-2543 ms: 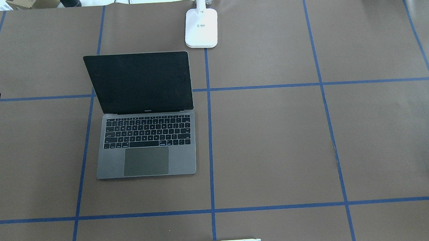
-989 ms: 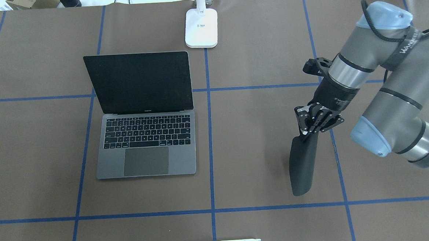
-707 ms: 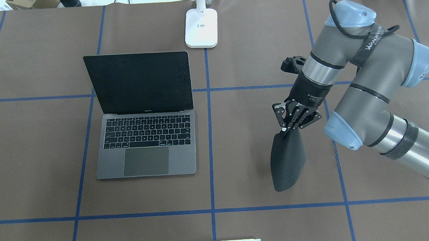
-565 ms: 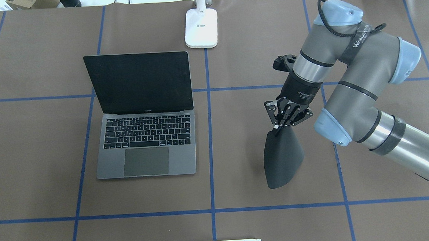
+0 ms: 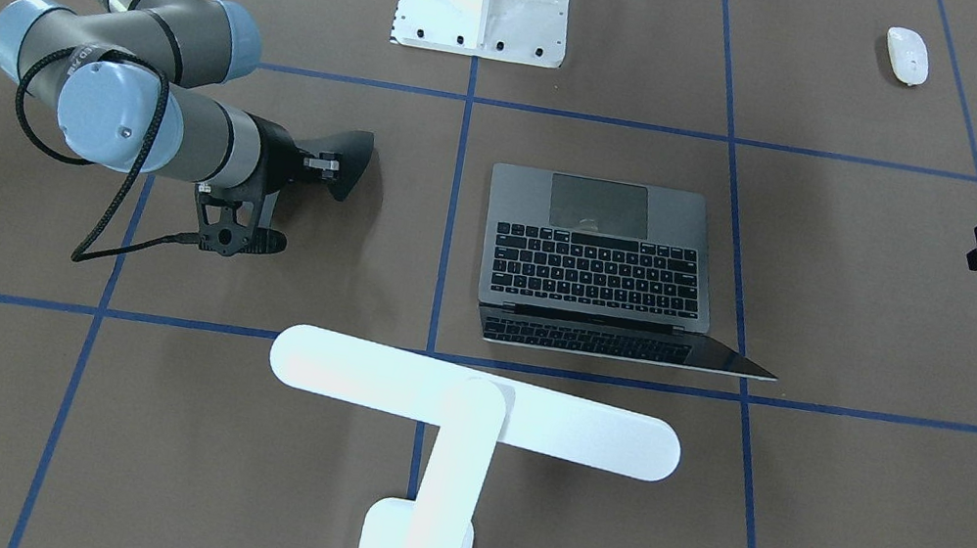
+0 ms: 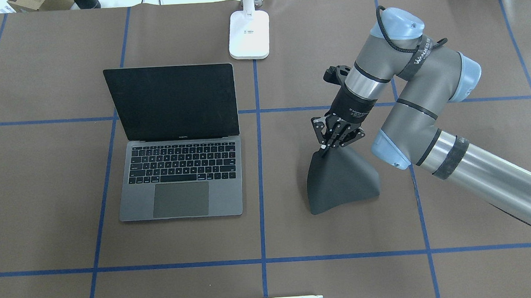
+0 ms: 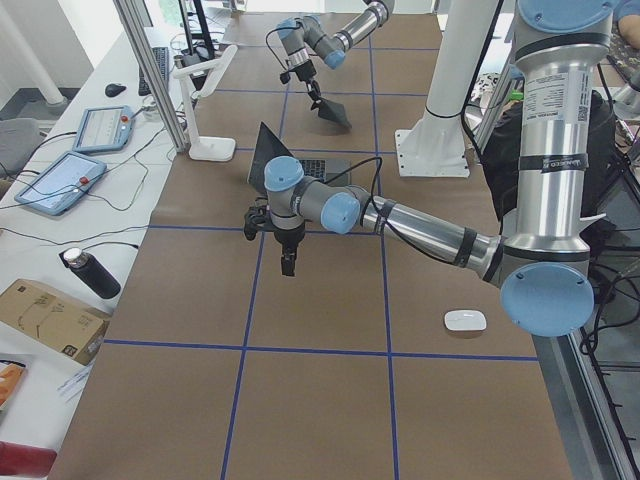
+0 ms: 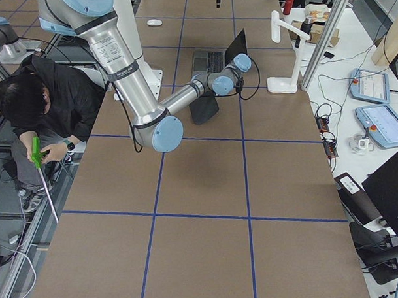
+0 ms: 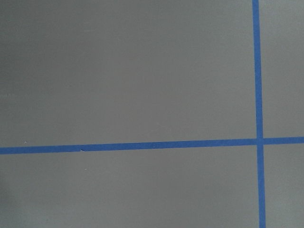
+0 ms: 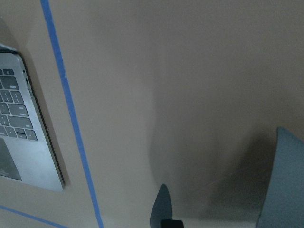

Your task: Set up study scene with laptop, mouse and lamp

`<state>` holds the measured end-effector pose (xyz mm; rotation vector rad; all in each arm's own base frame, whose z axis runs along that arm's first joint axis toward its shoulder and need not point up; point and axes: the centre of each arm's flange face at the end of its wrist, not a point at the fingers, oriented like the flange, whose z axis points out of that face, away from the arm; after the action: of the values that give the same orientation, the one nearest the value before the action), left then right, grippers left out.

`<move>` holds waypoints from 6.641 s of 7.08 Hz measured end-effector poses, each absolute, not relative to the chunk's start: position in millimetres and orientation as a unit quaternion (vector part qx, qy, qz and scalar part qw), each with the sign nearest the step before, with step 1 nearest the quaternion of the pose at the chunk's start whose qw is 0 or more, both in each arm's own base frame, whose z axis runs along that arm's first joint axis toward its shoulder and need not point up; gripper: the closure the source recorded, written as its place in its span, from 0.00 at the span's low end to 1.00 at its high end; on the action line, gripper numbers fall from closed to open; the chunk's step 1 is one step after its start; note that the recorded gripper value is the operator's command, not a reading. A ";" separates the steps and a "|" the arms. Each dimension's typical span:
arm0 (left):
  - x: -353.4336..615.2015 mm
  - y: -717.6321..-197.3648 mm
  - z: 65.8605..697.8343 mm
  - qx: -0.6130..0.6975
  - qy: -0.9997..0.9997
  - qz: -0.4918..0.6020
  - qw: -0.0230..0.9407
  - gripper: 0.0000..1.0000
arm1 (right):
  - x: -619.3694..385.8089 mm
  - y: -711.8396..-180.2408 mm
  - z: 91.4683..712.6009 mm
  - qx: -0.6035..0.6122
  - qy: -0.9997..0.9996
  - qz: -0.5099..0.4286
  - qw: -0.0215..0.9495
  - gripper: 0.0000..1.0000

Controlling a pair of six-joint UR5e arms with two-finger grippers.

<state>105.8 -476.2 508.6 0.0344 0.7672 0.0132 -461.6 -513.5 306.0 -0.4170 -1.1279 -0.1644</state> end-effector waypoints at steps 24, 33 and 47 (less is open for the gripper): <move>107.7 -484.4 521.1 0.007 0.371 0.001 0.929 0.00 | -568.1 -549.6 266.4 -0.198 -0.493 -0.045 0.846 1.00; 108.7 -486.0 526.7 0.002 0.369 -0.001 0.929 0.00 | -581.5 -537.4 266.9 -0.154 -0.502 -0.060 0.849 0.75; 110.8 -494.8 532.6 -0.003 0.368 -0.003 0.930 0.00 | -492.2 -584.1 264.4 -0.074 -0.540 -0.011 0.839 0.01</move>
<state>110.8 -494.8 532.6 -0.0052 0.7531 -0.0071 -492.2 -584.1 264.4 -0.1568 -1.1413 -0.0232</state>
